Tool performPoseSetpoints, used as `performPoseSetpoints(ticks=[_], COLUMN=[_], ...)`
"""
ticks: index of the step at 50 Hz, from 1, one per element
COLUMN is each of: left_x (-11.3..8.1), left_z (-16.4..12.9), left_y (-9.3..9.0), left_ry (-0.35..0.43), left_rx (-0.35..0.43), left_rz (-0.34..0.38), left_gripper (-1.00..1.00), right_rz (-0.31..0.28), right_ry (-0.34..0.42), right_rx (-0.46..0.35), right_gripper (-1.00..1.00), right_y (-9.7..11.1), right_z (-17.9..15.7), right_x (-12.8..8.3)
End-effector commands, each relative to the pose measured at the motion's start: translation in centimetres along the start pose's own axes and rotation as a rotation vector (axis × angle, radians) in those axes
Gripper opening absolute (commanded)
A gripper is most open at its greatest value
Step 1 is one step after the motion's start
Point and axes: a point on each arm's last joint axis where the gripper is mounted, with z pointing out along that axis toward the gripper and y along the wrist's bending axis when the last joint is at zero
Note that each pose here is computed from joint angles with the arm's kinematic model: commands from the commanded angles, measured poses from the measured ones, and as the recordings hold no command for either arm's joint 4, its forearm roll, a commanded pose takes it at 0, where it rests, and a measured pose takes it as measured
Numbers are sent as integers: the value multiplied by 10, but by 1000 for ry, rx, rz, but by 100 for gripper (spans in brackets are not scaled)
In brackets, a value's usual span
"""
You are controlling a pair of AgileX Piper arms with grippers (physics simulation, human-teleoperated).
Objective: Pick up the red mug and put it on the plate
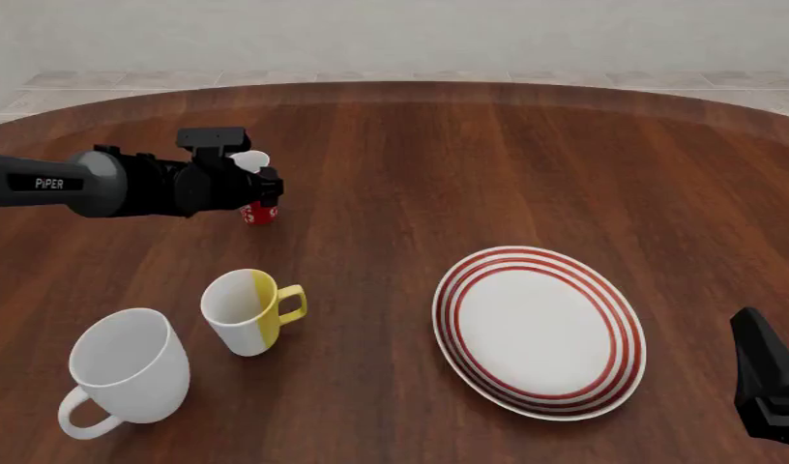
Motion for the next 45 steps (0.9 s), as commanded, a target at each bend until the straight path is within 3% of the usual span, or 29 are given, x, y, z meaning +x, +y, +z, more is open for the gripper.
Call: performPoseSetpoints(ticks=[1,45], left_x=[2,12], left_z=[4,15], left_y=[3,1], left_ry=[2,27], left_rx=[-5,-2], left_rz=[-3,-11], left_gripper=[100,100], right_rz=[-1,-3], right_ry=[3,4], right_rx=[0,0], right_gripper=[100,100], right_y=[0,0], right_z=[0,1], right_x=[0,0])
